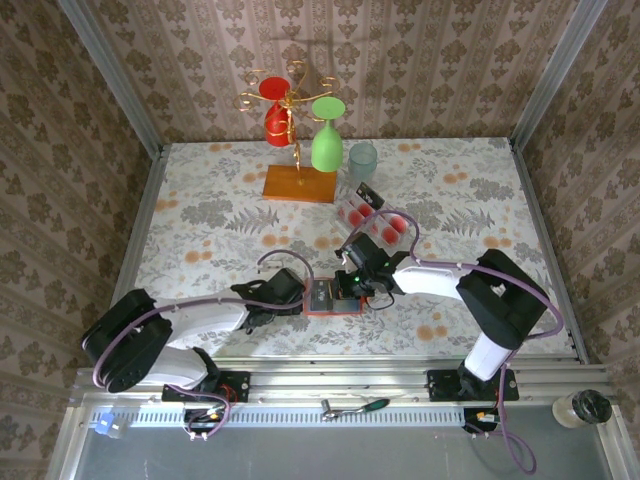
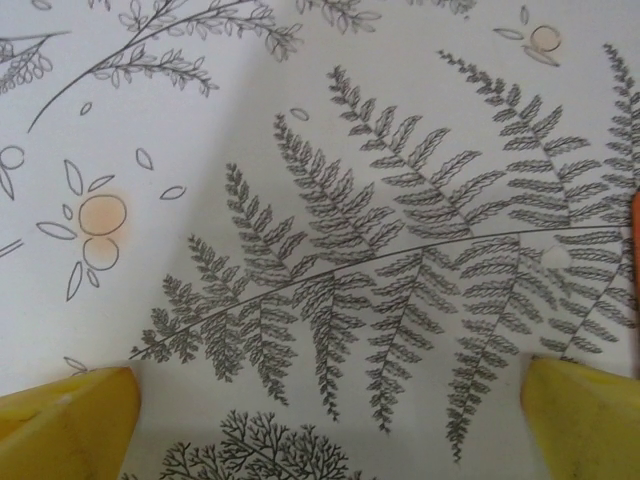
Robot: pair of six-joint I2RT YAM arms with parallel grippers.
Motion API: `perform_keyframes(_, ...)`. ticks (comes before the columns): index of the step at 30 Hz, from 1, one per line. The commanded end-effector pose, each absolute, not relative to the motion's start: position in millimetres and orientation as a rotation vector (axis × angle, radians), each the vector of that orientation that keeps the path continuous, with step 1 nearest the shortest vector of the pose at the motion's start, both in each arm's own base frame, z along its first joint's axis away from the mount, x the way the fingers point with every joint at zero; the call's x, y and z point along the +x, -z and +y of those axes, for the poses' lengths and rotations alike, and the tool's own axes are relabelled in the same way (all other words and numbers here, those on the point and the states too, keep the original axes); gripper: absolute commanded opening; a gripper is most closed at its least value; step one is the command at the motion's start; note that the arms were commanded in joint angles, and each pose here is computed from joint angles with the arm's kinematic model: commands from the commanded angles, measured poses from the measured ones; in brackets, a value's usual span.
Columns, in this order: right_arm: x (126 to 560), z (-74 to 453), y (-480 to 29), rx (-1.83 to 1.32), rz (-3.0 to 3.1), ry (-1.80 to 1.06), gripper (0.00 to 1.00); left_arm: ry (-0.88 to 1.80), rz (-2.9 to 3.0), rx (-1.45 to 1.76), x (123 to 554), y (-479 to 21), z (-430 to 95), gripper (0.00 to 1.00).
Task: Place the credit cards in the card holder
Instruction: Insert the credit card into the card slot.
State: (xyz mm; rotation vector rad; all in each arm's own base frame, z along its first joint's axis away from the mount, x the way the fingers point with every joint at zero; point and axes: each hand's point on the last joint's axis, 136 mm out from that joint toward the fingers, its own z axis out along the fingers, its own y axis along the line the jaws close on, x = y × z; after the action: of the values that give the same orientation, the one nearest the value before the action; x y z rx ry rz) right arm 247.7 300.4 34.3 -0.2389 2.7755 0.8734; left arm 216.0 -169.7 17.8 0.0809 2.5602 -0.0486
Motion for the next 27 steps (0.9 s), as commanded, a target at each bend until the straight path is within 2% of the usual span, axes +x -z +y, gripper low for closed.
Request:
perform_keyframes(1,249,305,-33,-0.257,2.785,-0.874,0.00,0.045,2.561,0.118,221,-20,-177,1.00)
perform_keyframes(21,247,321,-18,-0.272,2.845,-0.894,0.00,0.047,2.578,0.145,221,-12,-186,1.00)
perform_keyframes(27,249,320,-34,-0.284,2.819,-0.893,0.00,0.024,2.567,0.130,221,-18,-180,1.00)
